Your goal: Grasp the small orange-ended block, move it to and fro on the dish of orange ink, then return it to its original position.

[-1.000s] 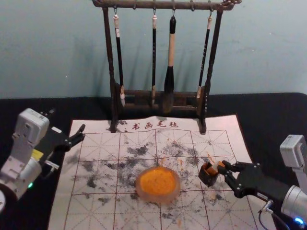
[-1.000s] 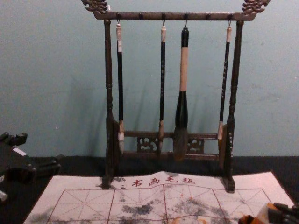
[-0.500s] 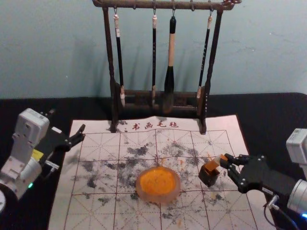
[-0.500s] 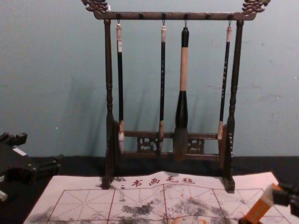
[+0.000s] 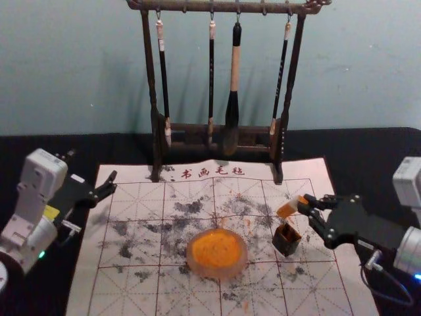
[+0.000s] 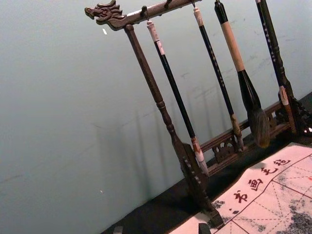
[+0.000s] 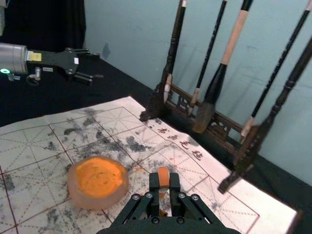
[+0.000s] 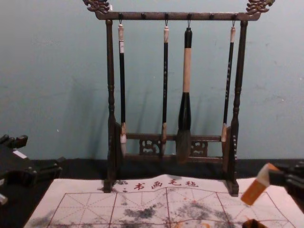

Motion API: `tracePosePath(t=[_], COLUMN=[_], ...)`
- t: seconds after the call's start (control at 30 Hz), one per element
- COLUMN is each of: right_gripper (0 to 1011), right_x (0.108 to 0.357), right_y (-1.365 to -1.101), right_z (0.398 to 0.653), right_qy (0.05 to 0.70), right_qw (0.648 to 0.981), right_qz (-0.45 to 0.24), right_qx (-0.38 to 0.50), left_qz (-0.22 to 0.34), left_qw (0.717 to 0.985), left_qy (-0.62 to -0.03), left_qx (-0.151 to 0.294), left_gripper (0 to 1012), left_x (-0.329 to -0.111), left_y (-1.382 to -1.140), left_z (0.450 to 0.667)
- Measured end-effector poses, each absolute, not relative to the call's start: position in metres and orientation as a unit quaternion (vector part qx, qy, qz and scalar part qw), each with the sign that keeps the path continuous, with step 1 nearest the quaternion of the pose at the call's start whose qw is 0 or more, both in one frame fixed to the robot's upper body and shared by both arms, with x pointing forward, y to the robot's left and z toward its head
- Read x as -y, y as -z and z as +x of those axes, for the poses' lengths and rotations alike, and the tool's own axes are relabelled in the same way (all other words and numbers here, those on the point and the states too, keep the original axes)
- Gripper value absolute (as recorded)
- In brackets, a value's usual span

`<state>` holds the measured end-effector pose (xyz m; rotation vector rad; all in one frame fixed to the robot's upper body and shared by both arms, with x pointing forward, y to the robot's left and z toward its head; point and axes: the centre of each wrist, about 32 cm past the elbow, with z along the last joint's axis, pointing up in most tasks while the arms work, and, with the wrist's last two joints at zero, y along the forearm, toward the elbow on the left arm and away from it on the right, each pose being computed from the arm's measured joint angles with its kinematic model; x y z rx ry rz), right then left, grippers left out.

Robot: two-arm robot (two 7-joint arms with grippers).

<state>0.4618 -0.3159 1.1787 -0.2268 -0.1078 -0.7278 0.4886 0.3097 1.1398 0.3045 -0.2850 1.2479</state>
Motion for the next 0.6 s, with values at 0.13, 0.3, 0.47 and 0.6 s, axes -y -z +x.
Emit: tracePosePath(t=[0.13, 0.3, 0.47, 0.6], right_gripper=[98, 98, 98, 98], right_x=[0.312, 0.304, 0.292, 0.280], right_y=[-1.180, -1.181, -1.182, -1.183], right_z=[0.469, 0.478, 0.490, 0.502], right_qy=[0.342, 0.329, 0.310, 0.290], right_qw=[0.932, 0.937, 0.944, 0.949], right_qz=[-0.109, -0.107, -0.104, -0.118], right_qx=[0.053, 0.052, 0.048, 0.039], left_qz=[0.141, 0.141, 0.141, 0.142], left_qw=[0.791, 0.791, 0.791, 0.791], left_qy=[-0.580, -0.580, -0.580, -0.580], left_qx=[0.132, 0.132, 0.132, 0.132], left_gripper=[1002, 1001, 1001, 1001], left_x=[-0.310, -0.310, -0.310, -0.310], left_y=[-1.140, -1.140, -1.140, -1.140], left_z=[0.489, 0.489, 0.489, 0.489])
